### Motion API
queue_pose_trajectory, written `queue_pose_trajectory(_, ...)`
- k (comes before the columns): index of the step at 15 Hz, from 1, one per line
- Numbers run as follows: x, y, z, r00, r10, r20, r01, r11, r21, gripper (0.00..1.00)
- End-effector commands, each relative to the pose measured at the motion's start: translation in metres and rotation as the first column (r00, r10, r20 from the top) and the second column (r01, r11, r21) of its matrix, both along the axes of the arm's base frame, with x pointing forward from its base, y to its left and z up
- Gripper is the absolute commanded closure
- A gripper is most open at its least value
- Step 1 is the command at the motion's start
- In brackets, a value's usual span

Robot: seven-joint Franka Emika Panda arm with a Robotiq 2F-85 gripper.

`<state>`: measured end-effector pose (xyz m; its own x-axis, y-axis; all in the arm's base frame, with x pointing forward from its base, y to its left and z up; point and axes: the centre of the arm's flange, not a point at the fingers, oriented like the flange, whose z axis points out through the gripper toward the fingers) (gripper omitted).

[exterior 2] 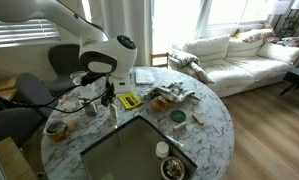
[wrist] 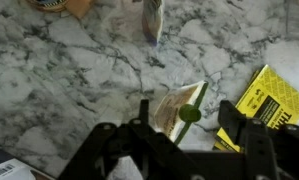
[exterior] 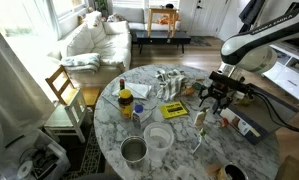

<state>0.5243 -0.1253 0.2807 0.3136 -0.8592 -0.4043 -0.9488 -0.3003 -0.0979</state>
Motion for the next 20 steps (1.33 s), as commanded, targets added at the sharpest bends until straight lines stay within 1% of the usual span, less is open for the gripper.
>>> queue_pose_trajectory(1,-0.003,0.003,-0.01,1.0,-0.031,-0.001,0.031,1.0,0.002,0.58)
queue_pose_trajectory(2,-0.002,0.003,-0.012,0.999,-0.034,-0.002,0.034,0.999,0.0,0.67)
queue_pose_trajectory(4,-0.002,0.003,-0.014,0.999,-0.038,-0.004,0.038,0.999,-0.003,0.81)
queue_pose_trajectory(5,-0.001,0.003,-0.014,0.999,-0.04,-0.001,0.04,0.999,-0.006,0.89)
queue_pose_trajectory(6,-0.001,0.003,-0.014,0.999,-0.043,0.001,0.043,0.999,-0.007,0.96)
queue_pose_trajectory(7,0.0,0.002,-0.014,0.999,-0.046,0.003,0.046,0.999,-0.008,1.0)
queue_pose_trajectory(8,0.0,0.003,-0.013,0.999,-0.047,0.004,0.047,0.999,-0.008,0.95)
queue_pose_trajectory(11,0.0,0.01,0.006,1.0,-0.004,0.006,0.004,1.0,0.006,0.95)
queue_pose_trajectory(13,-0.001,0.024,0.034,0.998,0.062,0.012,-0.062,0.998,0.019,0.95)
queue_pose_trajectory(15,0.0,0.042,0.066,0.989,0.146,0.01,-0.146,0.989,0.027,0.95)
queue_pose_trajectory(17,0.001,0.064,0.1,0.968,0.25,0.003,-0.25,0.968,0.034,0.95)
queue_pose_trajectory(18,0.002,0.075,0.118,0.954,0.299,0.0,-0.299,0.954,0.022,0.95)
queue_pose_trajectory(20,0.004,0.095,0.149,0.919,0.395,-0.01,-0.395,0.919,0.004,0.95)
